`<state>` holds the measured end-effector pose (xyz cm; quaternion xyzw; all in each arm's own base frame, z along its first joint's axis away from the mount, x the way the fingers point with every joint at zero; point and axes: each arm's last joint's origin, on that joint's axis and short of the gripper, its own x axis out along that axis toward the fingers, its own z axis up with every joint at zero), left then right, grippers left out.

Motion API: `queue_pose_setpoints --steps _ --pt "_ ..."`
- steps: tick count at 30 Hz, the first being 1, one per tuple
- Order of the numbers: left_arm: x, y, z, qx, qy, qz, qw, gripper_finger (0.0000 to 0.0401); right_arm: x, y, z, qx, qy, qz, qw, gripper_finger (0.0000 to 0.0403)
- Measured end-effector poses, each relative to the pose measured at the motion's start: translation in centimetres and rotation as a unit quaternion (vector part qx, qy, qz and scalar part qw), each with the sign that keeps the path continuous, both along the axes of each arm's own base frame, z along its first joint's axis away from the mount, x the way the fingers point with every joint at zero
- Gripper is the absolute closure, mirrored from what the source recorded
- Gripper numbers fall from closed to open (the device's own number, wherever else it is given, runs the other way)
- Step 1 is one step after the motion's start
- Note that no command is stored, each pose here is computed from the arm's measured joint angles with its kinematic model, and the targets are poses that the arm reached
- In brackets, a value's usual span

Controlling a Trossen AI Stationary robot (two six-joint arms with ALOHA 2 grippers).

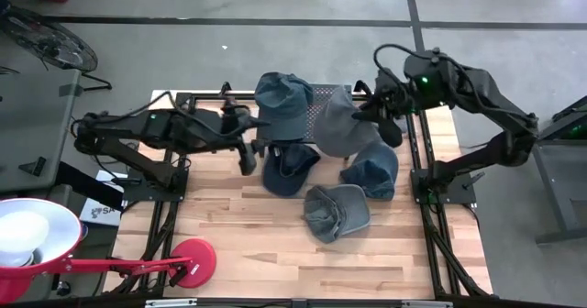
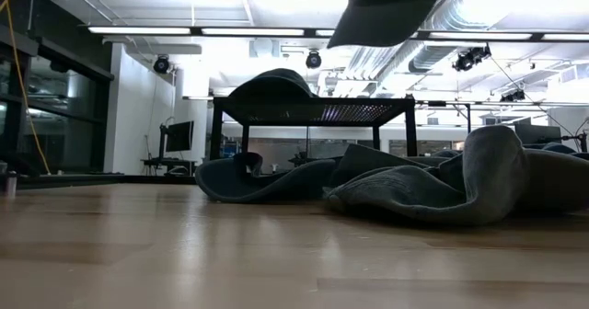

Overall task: Pick & Place hat
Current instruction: Put the bottom left gray cap on the shelf

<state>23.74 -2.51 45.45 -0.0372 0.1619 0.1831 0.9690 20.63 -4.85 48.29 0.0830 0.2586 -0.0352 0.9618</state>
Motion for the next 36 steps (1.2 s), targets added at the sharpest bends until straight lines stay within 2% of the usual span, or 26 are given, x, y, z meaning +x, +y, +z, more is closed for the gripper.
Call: queue_pose_setpoints --steps 9,14,19,24,30,36 --pt "-3.1 0.7 0.8 0.048 0.020 0.017 0.998 0.0181 2.8 -3.9 -1.8 0.049 0.015 0.040 0.998 0.0381" --pt "-3.9 0.7 0.8 0.061 0.036 -0.011 0.997 0.0181 3.9 -6.2 -1.3 0.059 -0.003 0.088 0.994 0.0381" --pt "-4.0 0.6 0.7 0.067 0.048 -0.040 0.996 0.0181 4.4 -8.4 -0.6 0.065 0.007 0.126 0.990 0.0381" --pt "-4.1 0.5 0.8 0.071 0.050 -0.064 0.994 0.0181 4.8 -10.8 -0.7 0.081 0.041 0.131 0.987 0.0381" --pt "-4.1 0.5 0.8 0.094 0.059 -0.078 0.991 0.0181 5.0 -13.1 -2.5 0.099 0.086 0.131 0.983 0.0381" --pt "-4.1 0.5 0.5 0.122 0.081 -0.088 0.985 0.0181 5.2 -13.8 -4.1 0.089 0.103 0.151 0.979 0.0381"
